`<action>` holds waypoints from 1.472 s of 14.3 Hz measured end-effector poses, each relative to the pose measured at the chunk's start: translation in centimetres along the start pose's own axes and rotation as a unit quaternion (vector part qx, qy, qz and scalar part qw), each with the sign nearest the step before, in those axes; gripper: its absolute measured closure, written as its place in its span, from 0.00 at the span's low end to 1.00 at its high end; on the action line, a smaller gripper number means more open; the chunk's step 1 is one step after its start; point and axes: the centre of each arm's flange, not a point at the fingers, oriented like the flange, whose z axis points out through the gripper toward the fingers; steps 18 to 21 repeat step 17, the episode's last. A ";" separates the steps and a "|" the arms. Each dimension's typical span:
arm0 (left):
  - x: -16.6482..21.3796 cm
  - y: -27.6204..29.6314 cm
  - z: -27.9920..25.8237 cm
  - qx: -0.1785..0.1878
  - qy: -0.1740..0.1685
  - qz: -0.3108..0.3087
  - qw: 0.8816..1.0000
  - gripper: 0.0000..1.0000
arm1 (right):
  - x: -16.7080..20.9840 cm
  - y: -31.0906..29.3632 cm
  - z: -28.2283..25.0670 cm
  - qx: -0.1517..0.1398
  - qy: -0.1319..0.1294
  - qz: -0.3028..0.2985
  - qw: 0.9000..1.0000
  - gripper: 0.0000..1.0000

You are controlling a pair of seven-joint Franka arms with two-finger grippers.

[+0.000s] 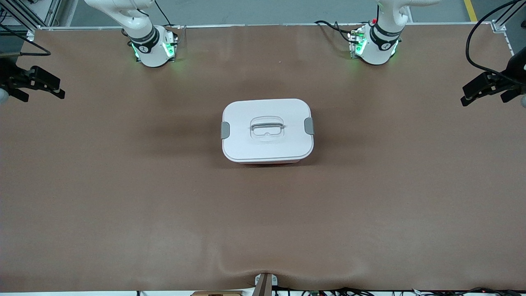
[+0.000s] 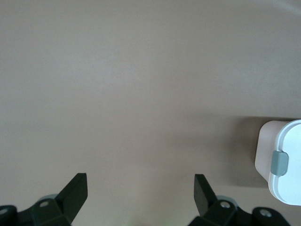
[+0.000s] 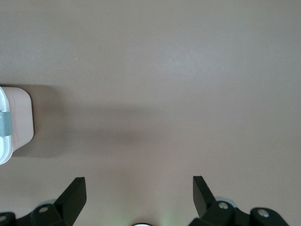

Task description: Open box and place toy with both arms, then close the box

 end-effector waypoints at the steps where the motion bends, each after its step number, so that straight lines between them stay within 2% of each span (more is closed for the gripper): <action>1: 0.0 0.0 0.1 0.000 0.000 0.000 1.000 0.00 | 0.0 0.0 0.0 0.000 0.000 0.000 1.000 0.00; 21: 0.1 0.0 0.0 0.000 0.002 -0.001 1.000 0.00 | 0.0 0.3 0.0 0.000 0.000 0.003 1.000 0.00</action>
